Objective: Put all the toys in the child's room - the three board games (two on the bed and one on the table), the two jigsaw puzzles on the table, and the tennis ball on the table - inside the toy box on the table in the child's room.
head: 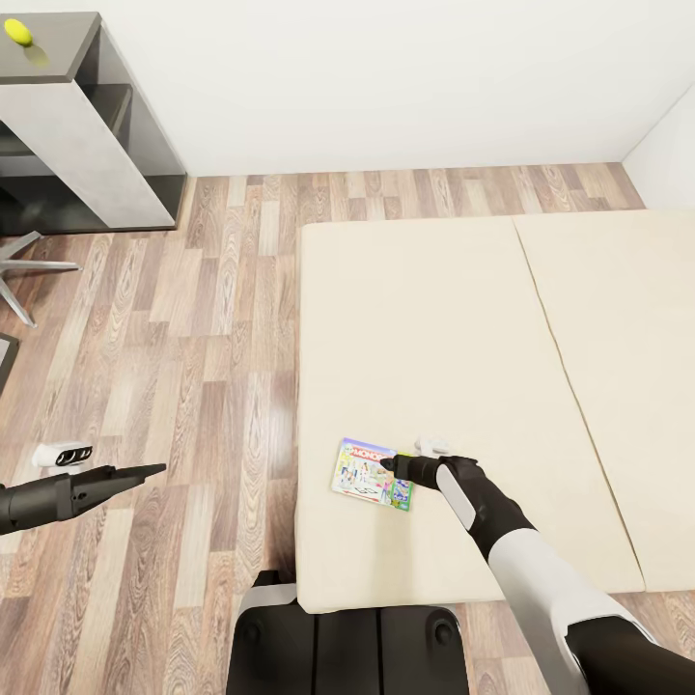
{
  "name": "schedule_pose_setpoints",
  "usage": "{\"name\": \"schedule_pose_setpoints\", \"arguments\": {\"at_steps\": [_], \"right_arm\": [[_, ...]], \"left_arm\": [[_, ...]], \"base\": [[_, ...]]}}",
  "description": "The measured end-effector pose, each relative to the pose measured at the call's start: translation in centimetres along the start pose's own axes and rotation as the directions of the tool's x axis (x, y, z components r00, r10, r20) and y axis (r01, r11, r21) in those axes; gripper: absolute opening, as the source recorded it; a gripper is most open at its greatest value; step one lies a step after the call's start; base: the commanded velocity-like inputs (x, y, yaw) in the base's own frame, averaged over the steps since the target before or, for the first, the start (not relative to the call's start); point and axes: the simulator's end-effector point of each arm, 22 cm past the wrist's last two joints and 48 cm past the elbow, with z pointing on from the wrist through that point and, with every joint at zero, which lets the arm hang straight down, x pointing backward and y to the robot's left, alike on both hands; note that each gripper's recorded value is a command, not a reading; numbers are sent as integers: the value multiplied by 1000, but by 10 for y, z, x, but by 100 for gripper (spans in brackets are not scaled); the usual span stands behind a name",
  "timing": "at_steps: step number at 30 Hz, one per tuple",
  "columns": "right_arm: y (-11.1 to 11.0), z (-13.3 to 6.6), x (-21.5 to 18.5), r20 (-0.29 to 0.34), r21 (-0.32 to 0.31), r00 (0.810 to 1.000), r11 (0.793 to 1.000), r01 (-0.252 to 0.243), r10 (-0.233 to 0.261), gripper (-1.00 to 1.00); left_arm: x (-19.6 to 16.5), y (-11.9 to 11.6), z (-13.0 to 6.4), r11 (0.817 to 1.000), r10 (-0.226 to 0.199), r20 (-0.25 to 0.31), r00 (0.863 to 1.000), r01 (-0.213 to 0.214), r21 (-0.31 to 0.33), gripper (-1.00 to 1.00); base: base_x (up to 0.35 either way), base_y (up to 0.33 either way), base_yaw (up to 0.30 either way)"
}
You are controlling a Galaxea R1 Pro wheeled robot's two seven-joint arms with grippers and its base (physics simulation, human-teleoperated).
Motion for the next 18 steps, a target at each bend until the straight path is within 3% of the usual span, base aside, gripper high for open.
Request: {"name": "schedule_pose_setpoints", "arguments": {"at_steps": [18], "right_arm": [[-3,7,8,-16,0,1000,1000,-8,8,100]], "left_arm": [[5,8,1,1000,-19,-5,1000,19,-5,100]], "base": [[0,0,0]]}}
